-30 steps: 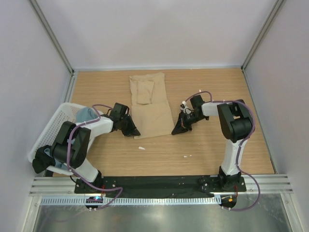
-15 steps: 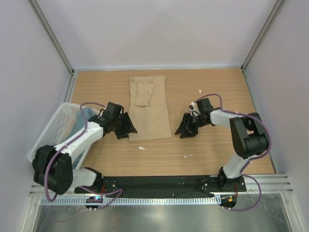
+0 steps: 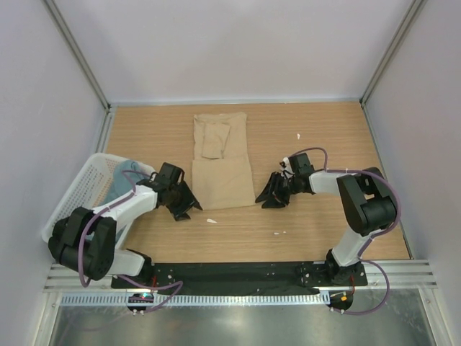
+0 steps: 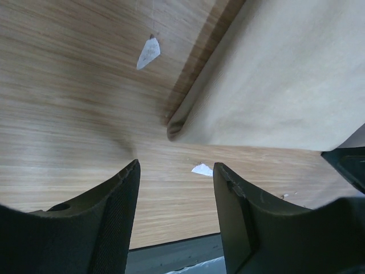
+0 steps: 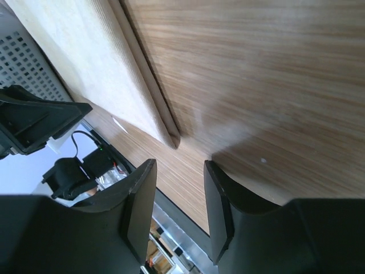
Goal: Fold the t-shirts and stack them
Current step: Fold the tshirt
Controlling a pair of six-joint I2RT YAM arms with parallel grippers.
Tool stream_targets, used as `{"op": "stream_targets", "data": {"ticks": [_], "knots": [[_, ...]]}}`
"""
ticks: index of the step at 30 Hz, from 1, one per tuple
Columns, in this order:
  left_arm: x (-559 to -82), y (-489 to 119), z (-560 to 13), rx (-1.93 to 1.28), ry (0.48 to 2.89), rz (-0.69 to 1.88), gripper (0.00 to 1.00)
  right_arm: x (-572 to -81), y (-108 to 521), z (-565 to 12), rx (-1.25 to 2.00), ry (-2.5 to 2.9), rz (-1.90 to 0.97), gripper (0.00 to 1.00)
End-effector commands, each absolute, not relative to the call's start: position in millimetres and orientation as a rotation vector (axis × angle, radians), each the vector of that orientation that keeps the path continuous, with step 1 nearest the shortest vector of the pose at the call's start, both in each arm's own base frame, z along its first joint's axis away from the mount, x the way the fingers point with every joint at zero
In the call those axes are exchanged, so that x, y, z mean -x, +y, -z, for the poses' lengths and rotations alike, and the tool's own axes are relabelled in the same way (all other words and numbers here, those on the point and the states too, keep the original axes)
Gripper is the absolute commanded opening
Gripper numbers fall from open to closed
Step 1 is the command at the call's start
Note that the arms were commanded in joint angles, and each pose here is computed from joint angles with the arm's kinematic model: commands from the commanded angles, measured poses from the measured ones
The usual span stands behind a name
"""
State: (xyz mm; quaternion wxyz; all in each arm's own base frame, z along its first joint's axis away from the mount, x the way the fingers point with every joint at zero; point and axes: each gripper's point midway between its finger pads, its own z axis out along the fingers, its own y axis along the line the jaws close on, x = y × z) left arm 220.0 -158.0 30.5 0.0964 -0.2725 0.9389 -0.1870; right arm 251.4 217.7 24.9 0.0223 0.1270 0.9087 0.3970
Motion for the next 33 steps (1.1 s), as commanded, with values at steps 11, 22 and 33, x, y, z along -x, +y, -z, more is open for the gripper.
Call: {"op": "stream_targets", "data": {"ticks": [11,22,33], "knots": [[-229.1,-155.9,-17.5,1.147,2.652,0.642,0.5,-267.7,230.1,-21.7,-0.444,2.764,-1.193,0.42],[-239.2,-150.9,-15.8,1.162,2.622,0.597,0.44,-263.4,240.0,-15.5,-0.45,2.79,-1.116,0.42],[-231.3,-151.7,-14.2,1.131,2.693,0.566,0.48,-264.0,233.0,-11.1,-0.486,2.8,-1.037,0.43]]}}
